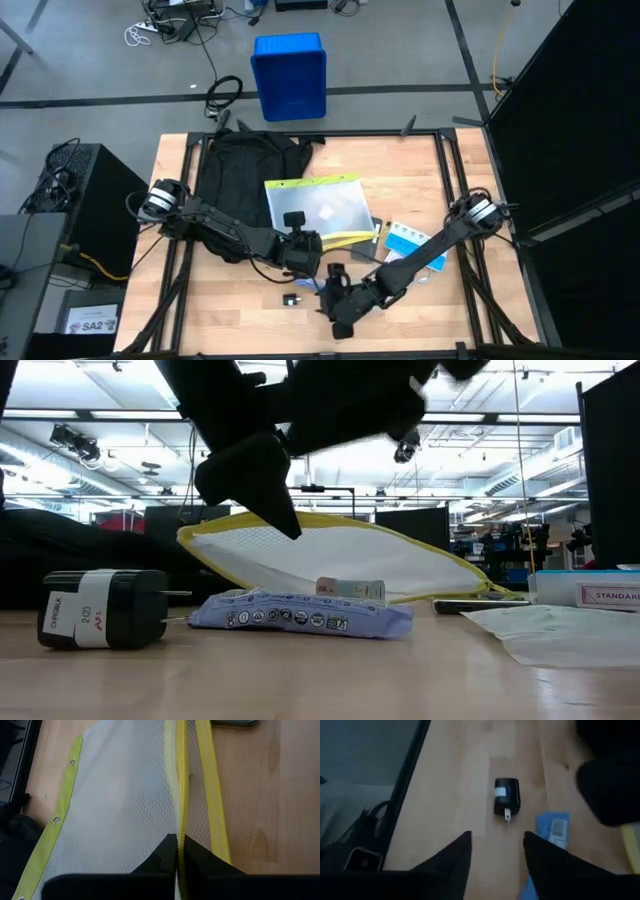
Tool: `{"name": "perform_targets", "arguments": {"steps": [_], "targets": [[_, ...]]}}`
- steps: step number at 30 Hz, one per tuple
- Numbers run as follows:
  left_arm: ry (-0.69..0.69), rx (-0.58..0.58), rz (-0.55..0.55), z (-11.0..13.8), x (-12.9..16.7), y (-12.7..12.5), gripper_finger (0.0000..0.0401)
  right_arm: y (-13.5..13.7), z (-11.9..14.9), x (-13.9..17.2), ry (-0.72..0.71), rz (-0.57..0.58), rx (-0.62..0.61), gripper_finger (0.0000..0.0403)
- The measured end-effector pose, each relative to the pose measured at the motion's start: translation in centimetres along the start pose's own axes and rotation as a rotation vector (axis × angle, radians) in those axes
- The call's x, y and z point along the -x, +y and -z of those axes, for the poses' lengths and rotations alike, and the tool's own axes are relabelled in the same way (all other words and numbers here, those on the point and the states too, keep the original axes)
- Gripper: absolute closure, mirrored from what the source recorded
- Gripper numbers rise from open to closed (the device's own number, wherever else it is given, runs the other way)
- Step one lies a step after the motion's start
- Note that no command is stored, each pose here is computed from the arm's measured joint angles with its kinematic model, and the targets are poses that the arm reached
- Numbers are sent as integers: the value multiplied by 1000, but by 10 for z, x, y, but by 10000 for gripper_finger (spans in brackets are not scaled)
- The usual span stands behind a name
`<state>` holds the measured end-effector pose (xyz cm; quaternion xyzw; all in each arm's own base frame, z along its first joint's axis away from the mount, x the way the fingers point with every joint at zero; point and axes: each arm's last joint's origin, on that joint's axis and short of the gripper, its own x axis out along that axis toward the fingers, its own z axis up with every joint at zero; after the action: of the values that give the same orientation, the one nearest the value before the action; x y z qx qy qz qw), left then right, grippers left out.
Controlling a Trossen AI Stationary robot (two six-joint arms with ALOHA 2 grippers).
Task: Unpack backpack
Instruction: Put the black charger adapter into the zip lock bag
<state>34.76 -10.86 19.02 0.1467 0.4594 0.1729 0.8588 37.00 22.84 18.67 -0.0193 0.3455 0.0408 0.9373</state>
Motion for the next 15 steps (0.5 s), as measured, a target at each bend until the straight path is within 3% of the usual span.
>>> {"name": "perform_targets", "arguments": {"steps": [4, 9, 15], "targets": [[15, -20, -4, 2, 0, 0, 401, 3, 10, -32, -62, -33, 72, 178], [55, -49, -14, 6, 0, 2, 401, -10, 8, -50, -110, -24, 56, 129], [98, -90, -34, 11, 1, 4, 401, -22, 1, -55, -133, -86, 11, 116]]}}
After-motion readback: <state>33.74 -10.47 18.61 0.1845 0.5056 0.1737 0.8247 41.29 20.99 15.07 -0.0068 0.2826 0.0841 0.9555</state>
